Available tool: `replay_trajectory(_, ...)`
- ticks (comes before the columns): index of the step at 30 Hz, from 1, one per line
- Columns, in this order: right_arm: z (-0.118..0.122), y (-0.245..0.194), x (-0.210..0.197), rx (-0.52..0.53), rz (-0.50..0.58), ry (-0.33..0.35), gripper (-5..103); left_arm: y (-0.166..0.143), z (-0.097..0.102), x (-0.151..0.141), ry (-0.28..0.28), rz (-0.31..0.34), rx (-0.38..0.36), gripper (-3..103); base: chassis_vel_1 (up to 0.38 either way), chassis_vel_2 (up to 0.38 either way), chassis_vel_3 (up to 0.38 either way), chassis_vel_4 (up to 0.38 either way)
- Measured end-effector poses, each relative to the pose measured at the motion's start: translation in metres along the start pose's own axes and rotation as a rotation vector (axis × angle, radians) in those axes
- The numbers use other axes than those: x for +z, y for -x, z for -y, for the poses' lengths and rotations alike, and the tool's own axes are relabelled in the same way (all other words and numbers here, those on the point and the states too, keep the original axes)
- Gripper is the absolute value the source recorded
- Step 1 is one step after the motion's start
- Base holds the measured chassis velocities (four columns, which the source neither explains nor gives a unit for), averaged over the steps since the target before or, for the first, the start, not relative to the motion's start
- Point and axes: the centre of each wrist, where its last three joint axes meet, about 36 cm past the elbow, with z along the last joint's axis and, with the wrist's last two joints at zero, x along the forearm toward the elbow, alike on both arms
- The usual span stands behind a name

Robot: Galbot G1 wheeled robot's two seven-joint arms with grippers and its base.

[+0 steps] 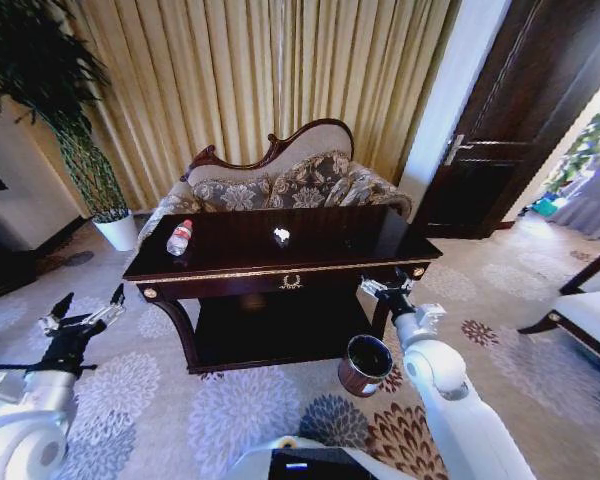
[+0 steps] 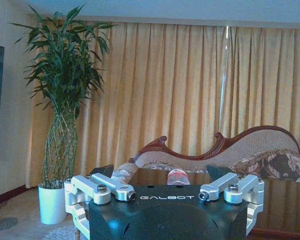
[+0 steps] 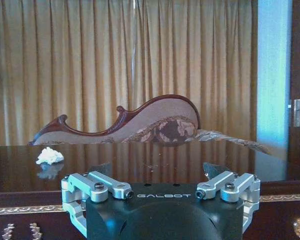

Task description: Move to the front of the table and place the trash on the table into the trash bin.

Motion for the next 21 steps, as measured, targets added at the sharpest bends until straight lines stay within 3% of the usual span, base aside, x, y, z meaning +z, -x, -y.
replay_trajectory(21,-0.0027,-0.0004,0.0008,-0.017,0.002,0.002,100,0.0011,-0.0028,0.0031,-0.001,-0.004,-0.003,100,-0.028,0.027,0.028,-0.025)
